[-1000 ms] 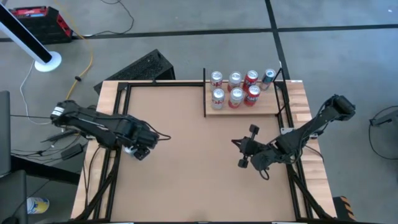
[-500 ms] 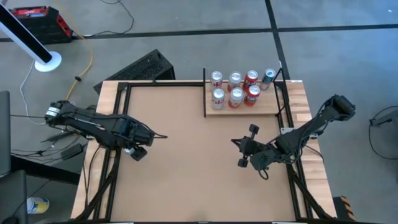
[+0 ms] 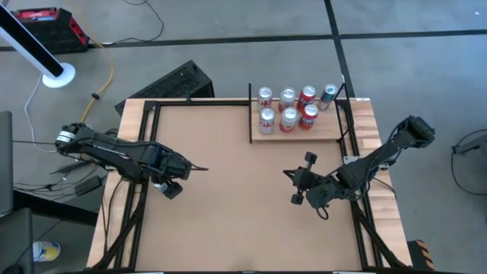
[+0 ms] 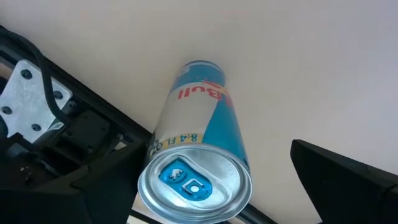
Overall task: Place canned beverage on shelf
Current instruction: Put the blue soda can on the shelf
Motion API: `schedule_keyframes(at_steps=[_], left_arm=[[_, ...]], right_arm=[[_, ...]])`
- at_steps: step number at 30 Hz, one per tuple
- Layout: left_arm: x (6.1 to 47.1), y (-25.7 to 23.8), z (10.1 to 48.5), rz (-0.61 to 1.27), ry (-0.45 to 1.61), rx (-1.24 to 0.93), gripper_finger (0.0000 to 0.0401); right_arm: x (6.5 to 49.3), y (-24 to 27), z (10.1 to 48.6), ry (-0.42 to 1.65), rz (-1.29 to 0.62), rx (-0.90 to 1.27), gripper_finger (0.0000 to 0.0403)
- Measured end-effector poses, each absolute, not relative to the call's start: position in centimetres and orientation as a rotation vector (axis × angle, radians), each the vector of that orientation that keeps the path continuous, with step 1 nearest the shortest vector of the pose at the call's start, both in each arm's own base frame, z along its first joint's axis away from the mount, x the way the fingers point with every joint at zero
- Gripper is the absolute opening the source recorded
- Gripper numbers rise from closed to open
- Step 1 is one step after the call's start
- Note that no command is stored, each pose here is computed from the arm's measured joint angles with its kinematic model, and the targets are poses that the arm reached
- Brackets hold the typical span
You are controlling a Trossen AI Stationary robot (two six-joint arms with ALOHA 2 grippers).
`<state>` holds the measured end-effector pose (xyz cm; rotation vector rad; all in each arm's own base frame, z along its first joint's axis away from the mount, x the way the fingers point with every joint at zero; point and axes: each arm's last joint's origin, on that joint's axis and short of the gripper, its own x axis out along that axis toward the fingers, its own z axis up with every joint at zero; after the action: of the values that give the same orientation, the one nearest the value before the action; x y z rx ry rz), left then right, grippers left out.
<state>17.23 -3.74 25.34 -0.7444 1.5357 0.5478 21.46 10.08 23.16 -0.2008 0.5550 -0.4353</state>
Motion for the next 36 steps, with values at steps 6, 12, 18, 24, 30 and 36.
schedule_keyframes(at_steps=[6,12,18,24,30,36], left_arm=[[17.2,-3.8,25.4,0.533,1.549,-0.761,0.0361],[17.2,-3.9,25.4,0.521,1.56,-0.774,0.0307],[17.2,-3.9,25.4,0.505,1.563,-0.757,0.0243],[17.3,-3.9,25.5,0.444,1.563,-0.705,0.0221],[19.2,-3.8,28.1,0.364,1.421,-0.689,0.0232],[23.2,-3.5,30.8,0.228,1.293,-0.59,0.0226]], right_arm=[[21.5,10.1,23.2,0.555,-0.435,-0.201,0.0024],[21.5,10.1,23.2,0.555,-0.435,-0.201,0.0025],[21.5,10.1,23.2,0.555,-0.436,-0.201,0.0025],[21.5,10.1,23.2,0.555,-0.435,-0.202,0.0025],[21.5,10.1,23.2,0.554,-0.437,-0.202,0.0025],[21.6,9.8,23.2,0.554,-0.451,-0.198,0.0025]])
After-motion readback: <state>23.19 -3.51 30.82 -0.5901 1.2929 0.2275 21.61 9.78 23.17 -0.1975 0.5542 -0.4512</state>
